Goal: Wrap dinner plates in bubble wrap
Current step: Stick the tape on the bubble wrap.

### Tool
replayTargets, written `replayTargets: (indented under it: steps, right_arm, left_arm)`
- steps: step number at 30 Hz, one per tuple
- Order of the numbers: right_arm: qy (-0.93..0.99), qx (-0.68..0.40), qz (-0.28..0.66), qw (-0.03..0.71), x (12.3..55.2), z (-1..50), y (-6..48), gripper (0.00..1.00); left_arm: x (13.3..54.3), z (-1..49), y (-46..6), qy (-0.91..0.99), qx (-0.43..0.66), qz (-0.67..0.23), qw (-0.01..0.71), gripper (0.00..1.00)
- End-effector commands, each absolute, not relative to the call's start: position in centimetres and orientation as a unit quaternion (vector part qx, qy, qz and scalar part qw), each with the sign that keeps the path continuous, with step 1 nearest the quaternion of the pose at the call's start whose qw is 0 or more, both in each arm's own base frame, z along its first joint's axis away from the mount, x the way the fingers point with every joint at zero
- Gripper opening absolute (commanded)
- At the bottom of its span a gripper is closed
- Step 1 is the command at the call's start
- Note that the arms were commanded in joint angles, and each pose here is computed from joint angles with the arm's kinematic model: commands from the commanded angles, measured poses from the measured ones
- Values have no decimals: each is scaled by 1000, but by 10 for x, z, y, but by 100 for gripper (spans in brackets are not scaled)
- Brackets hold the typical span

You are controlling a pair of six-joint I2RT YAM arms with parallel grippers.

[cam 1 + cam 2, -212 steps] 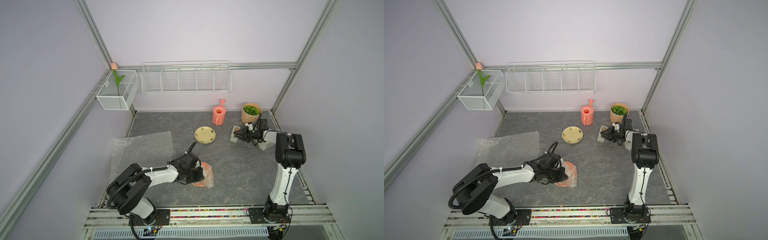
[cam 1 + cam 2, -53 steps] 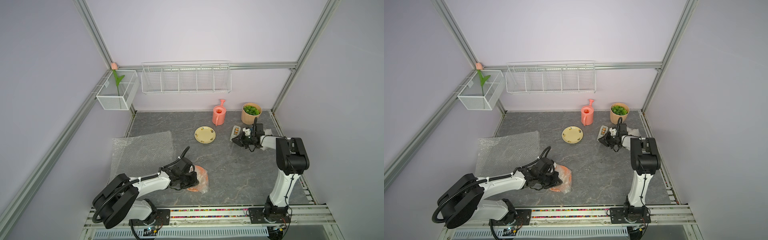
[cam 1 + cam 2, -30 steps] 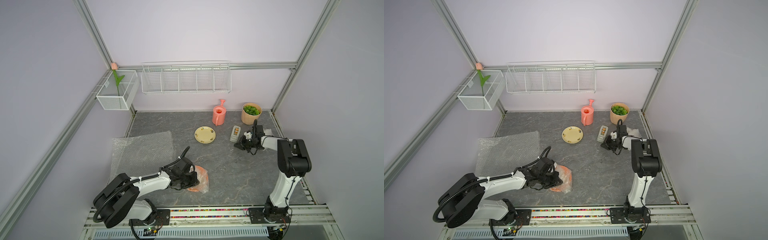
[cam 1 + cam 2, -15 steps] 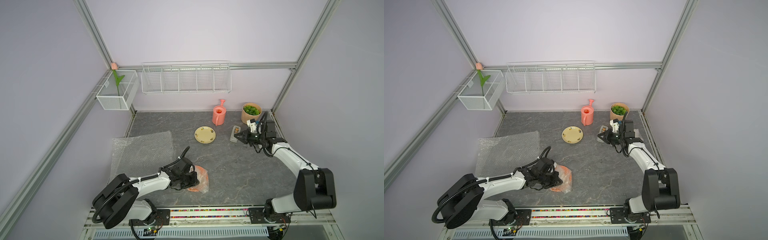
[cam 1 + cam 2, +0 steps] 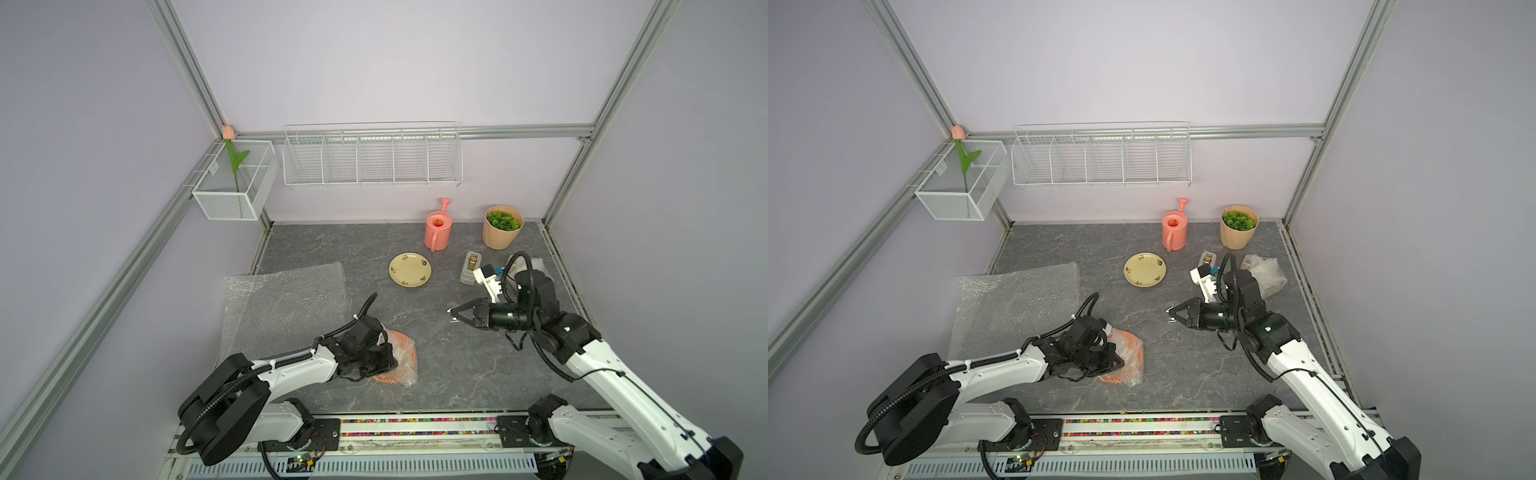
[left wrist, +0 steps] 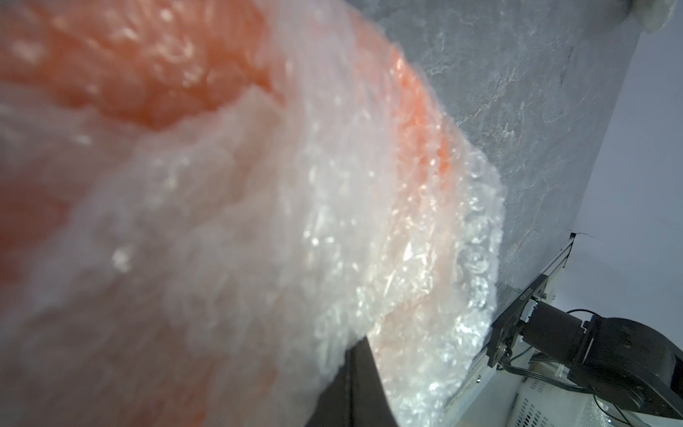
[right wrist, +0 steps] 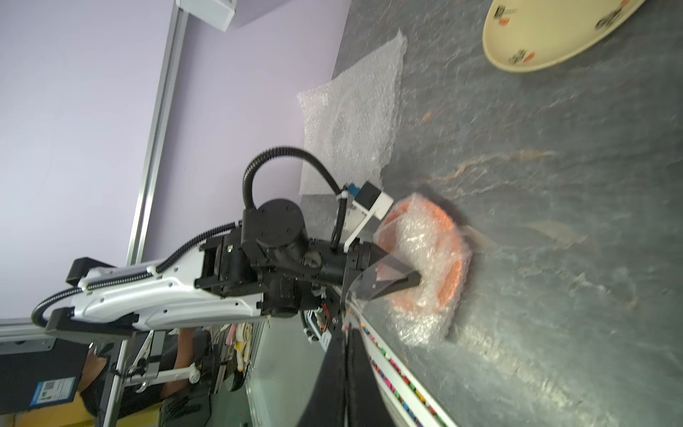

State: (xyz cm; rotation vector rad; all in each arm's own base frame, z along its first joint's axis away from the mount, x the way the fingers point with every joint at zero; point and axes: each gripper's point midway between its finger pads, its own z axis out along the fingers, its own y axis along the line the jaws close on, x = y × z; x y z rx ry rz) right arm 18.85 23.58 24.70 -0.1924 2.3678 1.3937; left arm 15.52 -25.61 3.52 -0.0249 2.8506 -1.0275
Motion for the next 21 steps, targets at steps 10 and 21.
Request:
replayTargets:
  steps: [10,21]
  right_arm:
    - [860,-136,486,71,88,184,300,7]
    - [863,-173,474,-1,58,148,364,6]
  left_arm:
    - [158,40,-250,933,7,-350,89,0]
    - [157,42,-254,930,19,-357,86,0]
